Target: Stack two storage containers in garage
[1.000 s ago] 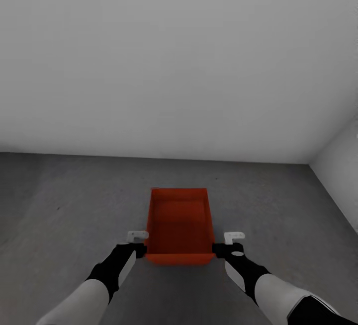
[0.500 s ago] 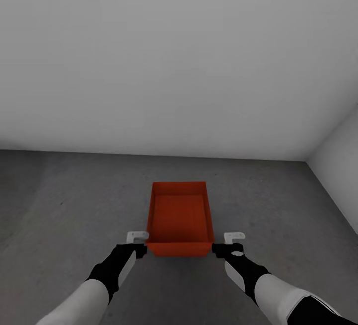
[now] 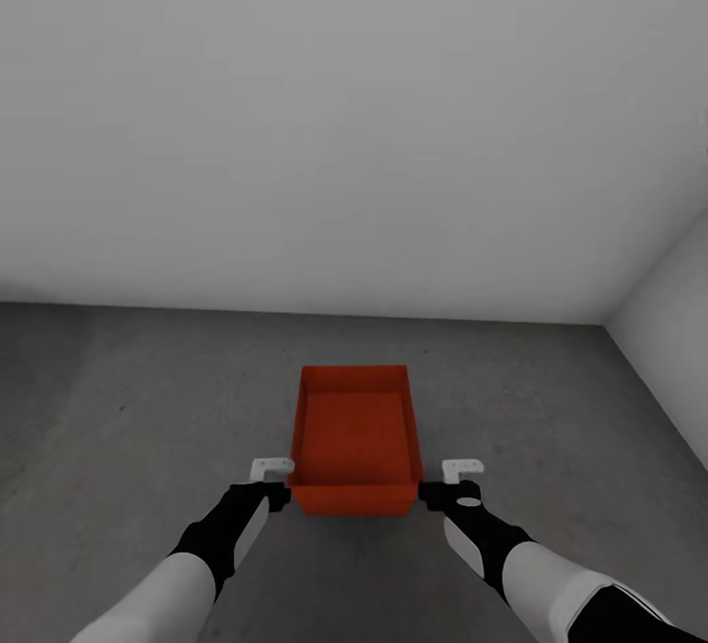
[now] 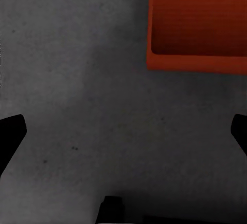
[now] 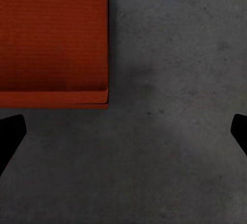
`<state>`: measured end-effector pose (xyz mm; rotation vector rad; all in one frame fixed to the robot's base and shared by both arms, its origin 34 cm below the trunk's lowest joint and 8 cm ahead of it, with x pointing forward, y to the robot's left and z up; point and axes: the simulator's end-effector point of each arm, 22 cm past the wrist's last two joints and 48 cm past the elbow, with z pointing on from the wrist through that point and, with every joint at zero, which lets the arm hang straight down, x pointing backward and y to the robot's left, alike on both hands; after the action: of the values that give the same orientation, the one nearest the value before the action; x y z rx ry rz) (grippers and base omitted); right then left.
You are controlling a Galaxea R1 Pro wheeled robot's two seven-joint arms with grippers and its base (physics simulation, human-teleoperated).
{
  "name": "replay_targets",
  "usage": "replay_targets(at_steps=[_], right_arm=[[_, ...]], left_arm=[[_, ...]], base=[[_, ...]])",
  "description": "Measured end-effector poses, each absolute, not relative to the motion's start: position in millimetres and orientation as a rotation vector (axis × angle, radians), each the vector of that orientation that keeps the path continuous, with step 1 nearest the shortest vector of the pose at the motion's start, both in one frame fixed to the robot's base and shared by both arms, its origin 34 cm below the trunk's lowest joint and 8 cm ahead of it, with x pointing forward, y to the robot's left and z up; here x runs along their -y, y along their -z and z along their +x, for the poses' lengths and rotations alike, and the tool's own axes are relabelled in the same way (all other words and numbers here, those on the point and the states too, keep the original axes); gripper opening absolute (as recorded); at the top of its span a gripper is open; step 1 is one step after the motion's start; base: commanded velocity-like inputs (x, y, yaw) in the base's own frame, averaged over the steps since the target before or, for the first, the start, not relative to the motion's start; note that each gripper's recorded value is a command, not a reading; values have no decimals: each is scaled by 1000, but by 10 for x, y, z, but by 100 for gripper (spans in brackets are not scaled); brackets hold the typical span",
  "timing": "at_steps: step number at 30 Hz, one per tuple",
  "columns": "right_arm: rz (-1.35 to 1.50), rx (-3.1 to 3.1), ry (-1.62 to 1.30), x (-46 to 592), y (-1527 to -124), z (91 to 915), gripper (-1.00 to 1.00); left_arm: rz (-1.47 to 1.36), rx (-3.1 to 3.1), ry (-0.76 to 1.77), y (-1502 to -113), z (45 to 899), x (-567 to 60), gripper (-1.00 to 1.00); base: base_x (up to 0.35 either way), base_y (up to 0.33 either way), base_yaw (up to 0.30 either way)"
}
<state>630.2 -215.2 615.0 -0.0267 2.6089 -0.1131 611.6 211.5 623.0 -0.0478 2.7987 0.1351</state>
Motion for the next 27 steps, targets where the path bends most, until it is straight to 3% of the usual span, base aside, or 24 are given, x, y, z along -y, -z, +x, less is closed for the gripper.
replay_targets(at_steps=[27], right_arm=[[-25,-2632,140,2217,-6216,6195,100]], left_arm=[[-43,-2814,-132,-6268,5998,-2113,100]], base=[[0,0,0]])
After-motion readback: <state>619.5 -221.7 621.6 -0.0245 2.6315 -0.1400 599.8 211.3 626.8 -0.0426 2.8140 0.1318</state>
